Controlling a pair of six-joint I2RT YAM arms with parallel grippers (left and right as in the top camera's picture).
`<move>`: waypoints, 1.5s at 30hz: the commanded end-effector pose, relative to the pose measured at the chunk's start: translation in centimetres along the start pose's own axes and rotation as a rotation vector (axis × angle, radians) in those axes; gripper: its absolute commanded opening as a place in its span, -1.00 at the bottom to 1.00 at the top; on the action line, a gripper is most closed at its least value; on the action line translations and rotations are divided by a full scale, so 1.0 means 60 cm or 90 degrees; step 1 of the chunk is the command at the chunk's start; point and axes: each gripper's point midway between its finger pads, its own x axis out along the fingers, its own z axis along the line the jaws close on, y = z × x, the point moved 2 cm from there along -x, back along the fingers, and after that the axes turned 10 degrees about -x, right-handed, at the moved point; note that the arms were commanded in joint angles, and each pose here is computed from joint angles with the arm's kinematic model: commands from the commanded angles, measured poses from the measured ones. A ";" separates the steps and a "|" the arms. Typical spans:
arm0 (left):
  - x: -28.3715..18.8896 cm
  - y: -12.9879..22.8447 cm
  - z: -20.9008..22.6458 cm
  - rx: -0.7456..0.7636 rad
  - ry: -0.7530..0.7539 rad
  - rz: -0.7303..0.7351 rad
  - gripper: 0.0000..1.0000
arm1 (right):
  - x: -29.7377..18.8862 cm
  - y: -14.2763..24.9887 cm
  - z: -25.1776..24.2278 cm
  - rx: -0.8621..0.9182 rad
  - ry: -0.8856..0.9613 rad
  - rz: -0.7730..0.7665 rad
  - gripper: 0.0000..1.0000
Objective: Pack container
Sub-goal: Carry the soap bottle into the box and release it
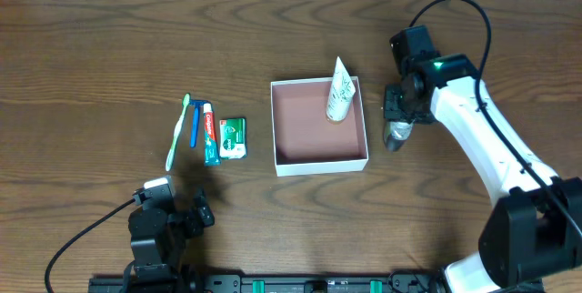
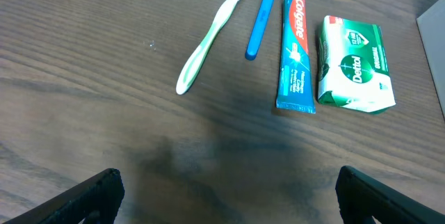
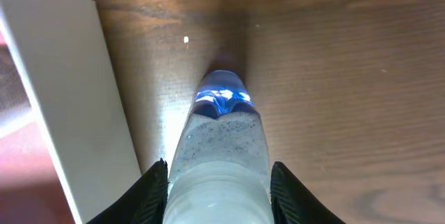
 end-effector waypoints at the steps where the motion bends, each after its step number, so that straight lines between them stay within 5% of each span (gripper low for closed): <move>1: 0.005 0.007 0.004 0.007 -0.005 0.007 0.96 | -0.128 -0.043 -0.014 -0.006 -0.011 -0.137 -0.37; 7: 0.005 0.007 0.004 0.007 -0.005 0.007 0.96 | -0.282 -0.018 0.006 -0.047 -0.082 -0.244 -0.35; 13: 0.005 0.007 0.004 0.007 -0.005 0.007 0.96 | -0.332 0.027 0.075 -0.104 -0.194 -0.258 -0.34; 35: 0.005 0.007 0.004 0.007 -0.005 0.007 0.96 | -0.133 0.000 0.173 -0.099 -0.141 -0.075 -0.34; 45: 0.005 0.007 0.004 0.007 -0.005 0.007 0.96 | -0.078 0.023 0.169 -0.101 -0.113 -0.033 0.05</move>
